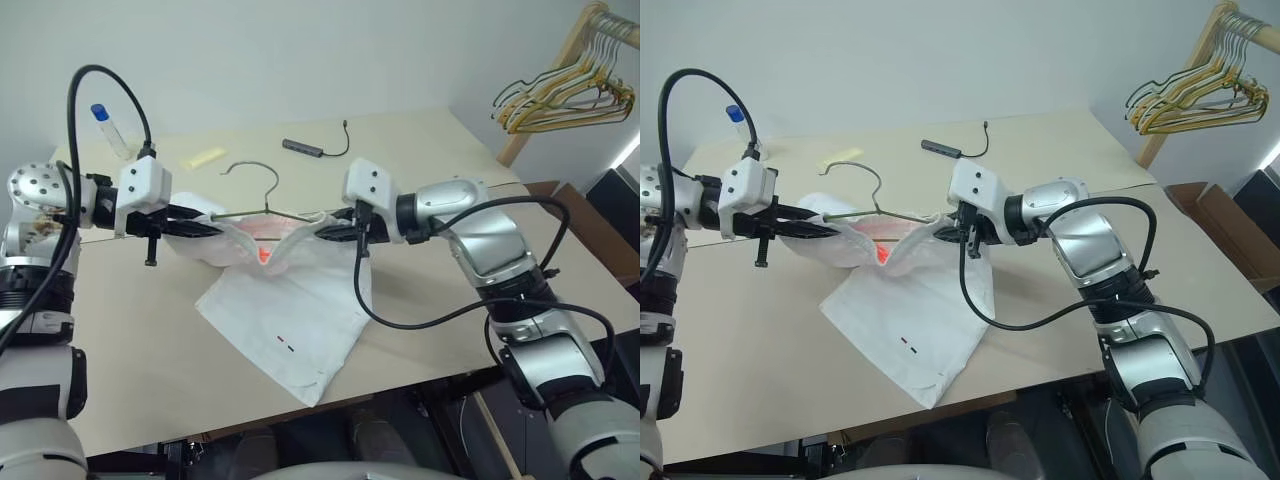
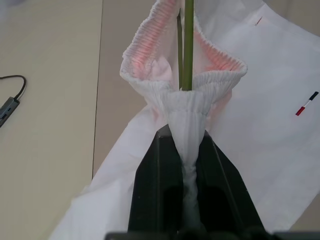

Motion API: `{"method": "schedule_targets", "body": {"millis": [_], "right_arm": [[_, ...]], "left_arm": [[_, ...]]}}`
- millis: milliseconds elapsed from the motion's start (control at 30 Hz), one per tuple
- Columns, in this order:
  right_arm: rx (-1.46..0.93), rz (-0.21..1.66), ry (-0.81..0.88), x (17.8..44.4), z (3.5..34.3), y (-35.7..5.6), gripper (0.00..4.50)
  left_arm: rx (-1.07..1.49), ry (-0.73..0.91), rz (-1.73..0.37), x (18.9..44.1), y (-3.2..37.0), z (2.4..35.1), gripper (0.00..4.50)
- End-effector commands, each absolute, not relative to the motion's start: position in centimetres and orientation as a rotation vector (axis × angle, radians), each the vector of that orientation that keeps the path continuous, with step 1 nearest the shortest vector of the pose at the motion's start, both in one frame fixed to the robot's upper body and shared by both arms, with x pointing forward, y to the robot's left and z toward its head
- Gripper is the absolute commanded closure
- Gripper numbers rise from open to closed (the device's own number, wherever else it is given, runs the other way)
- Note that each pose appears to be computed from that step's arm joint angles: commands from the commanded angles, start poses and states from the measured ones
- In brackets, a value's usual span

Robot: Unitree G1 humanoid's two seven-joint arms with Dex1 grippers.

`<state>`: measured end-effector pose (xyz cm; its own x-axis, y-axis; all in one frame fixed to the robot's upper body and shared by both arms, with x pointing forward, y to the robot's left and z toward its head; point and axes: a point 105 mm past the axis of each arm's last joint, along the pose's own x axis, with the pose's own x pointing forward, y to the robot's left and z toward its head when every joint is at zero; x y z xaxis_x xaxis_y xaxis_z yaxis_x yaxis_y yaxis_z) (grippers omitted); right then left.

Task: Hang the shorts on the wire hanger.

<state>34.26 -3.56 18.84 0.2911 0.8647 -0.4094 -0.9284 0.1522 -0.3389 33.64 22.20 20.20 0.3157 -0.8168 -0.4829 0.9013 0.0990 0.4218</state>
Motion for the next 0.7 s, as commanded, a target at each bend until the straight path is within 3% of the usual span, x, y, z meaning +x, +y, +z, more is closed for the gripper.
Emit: {"method": "schedule_targets", "body": {"millis": [33, 100, 567, 700], "right_arm": [[-0.607, 1.265, 0.069, 34.5, 20.3, -3.5, 4.50], [-0.608, 1.260, 0.066, 34.5, 20.2, -3.5, 4.50], [-0.580, 1.176, 0.083, 34.7, 19.6, -5.2, 4.50], [-0.520, 1.074, 0.116, 34.9, 19.5, -7.5, 4.50]], "left_arm": [[0.775, 0.058, -1.276, 33.5, 21.7, 21.9, 4.50], [0.754, 0.057, -1.268, 33.7, 21.7, 22.0, 4.50], [0.639, -0.153, -1.158, 34.7, 21.8, 25.6, 0.16], [0.550, -0.276, -1.056, 35.0, 22.5, 27.8, 0.06]]}}
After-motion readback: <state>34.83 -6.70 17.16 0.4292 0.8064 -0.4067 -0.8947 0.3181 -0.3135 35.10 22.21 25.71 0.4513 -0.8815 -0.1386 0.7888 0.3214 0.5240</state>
